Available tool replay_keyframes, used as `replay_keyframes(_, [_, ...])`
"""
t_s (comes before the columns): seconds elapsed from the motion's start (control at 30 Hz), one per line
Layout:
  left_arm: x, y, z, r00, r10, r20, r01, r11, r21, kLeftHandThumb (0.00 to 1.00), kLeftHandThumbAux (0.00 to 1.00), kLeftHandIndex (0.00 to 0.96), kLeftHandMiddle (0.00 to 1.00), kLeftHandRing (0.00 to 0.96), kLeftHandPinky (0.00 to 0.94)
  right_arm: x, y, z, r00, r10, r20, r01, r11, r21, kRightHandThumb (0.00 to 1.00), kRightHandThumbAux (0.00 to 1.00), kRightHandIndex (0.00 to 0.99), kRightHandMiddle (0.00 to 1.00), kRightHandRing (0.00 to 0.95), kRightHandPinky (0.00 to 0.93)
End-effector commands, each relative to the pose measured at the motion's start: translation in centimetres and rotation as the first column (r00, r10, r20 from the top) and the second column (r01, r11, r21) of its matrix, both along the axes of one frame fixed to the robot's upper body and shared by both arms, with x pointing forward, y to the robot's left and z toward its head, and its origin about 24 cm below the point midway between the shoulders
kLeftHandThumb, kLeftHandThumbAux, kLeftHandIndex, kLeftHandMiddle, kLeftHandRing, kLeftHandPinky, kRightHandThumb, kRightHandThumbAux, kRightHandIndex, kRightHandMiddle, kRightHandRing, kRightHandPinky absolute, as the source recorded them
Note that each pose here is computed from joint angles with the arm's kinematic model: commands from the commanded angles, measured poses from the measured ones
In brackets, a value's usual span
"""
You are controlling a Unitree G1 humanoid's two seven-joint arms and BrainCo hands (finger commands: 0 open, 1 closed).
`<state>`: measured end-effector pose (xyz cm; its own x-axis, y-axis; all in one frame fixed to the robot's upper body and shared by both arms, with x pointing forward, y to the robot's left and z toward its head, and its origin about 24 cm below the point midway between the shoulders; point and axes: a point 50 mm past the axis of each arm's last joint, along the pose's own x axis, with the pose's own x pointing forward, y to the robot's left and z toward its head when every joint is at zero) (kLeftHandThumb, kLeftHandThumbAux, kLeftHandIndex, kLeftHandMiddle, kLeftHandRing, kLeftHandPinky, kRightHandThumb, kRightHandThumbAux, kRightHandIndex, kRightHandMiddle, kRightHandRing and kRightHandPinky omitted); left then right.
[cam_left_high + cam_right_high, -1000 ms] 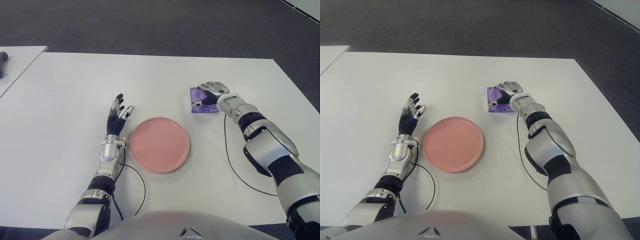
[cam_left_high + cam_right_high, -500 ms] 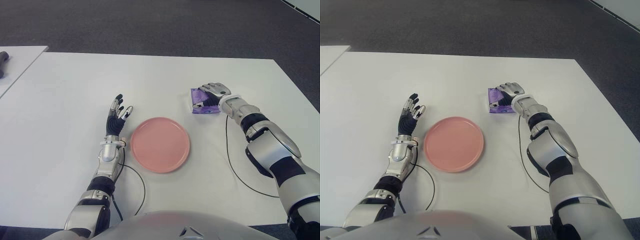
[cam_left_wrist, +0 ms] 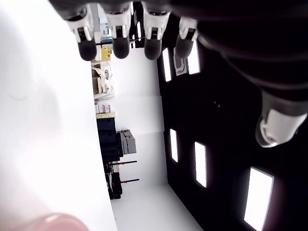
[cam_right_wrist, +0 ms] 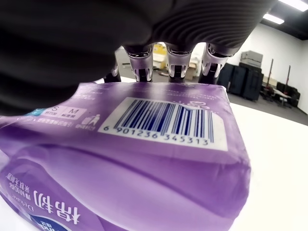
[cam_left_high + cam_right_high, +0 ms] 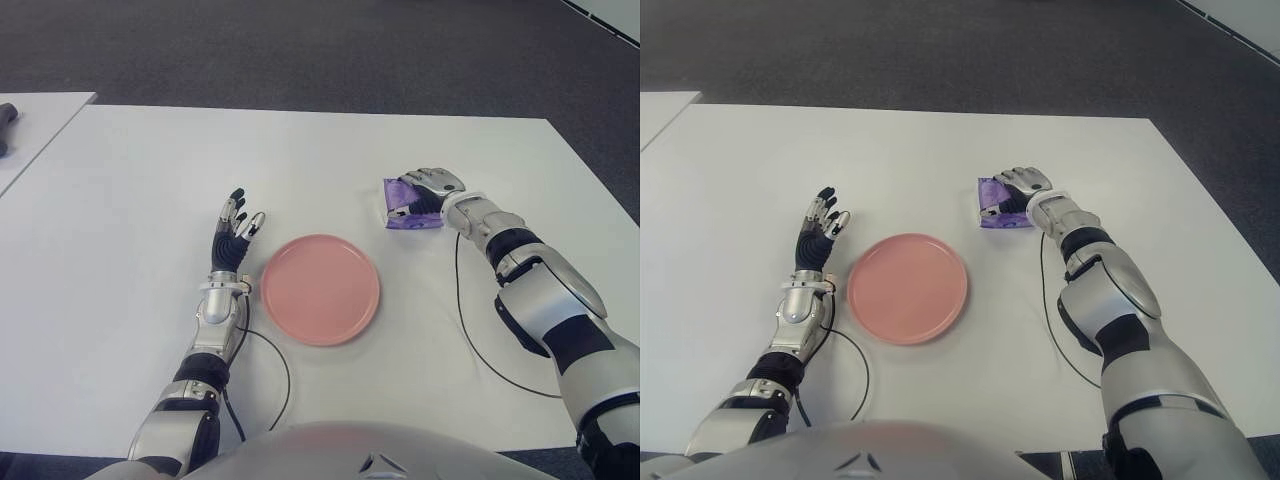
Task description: Put the tissue paper into the plate.
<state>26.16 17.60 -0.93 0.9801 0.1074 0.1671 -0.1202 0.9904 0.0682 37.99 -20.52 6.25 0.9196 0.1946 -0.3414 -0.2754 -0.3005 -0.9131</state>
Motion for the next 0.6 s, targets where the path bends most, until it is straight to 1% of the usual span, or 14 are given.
replay_keyframes(0.03, [-0.77, 0.3, -0.87, 0.999, -0.003, -0.043, 0.003, 1.0, -0.001, 0.0, 0.477, 0.0, 0.0, 0.0, 0.0, -3.03, -1.08, -4.92, 0.983, -0.02, -0.182, 0.012, 0.999, -0.045, 0.261, 0.312, 0.0, 0.0, 0.0, 0.0])
replay_keyframes(0.17, [-0.79, 0.37, -0.92, 0.999, -0.001, -0.046, 0.001, 1.0, -0.007, 0.0, 0.482, 0.0, 0.0, 0.0, 0.0, -3.23, -1.01, -5.15, 0.985, -0.019, -0.171, 0.017, 1.0, -0.013, 0.252, 0.349, 0.0, 0.0, 0.0, 0.0])
replay_keyframes(0.27, [-0.84, 0.39, -0.94, 0.999, 0.001, -0.048, -0.001, 1.0, -0.007, 0.0, 0.488, 0.0, 0.0, 0.0, 0.0, -3.4, -0.89, -5.29, 0.99, -0.025, -0.139, 0.032, 0.998, 0.05, 0.242, 0.361, 0.0, 0.0, 0.0, 0.0])
replay_keyframes(0.47, [-0.9, 0.41, -0.96, 0.999, 0.005, -0.053, -0.005, 1.0, 0.004, 0.0, 0.499, 0.0, 0.0, 0.0, 0.0, -3.13, -0.64, -4.79, 0.995, -0.054, -0.08, 0.066, 0.984, 0.165, 0.221, 0.331, 0.0, 0.0, 0.0, 0.0])
replay_keyframes(0.6, [-0.92, 0.42, -0.97, 0.998, 0.008, -0.056, -0.007, 1.0, 0.009, 0.0, 0.497, 0.0, 0.0, 0.0, 0.0, -2.89, -0.56, -4.4, 0.994, -0.092, -0.058, 0.104, 0.962, 0.251, 0.239, 0.322, 0.0, 0.0, 0.0, 0.0])
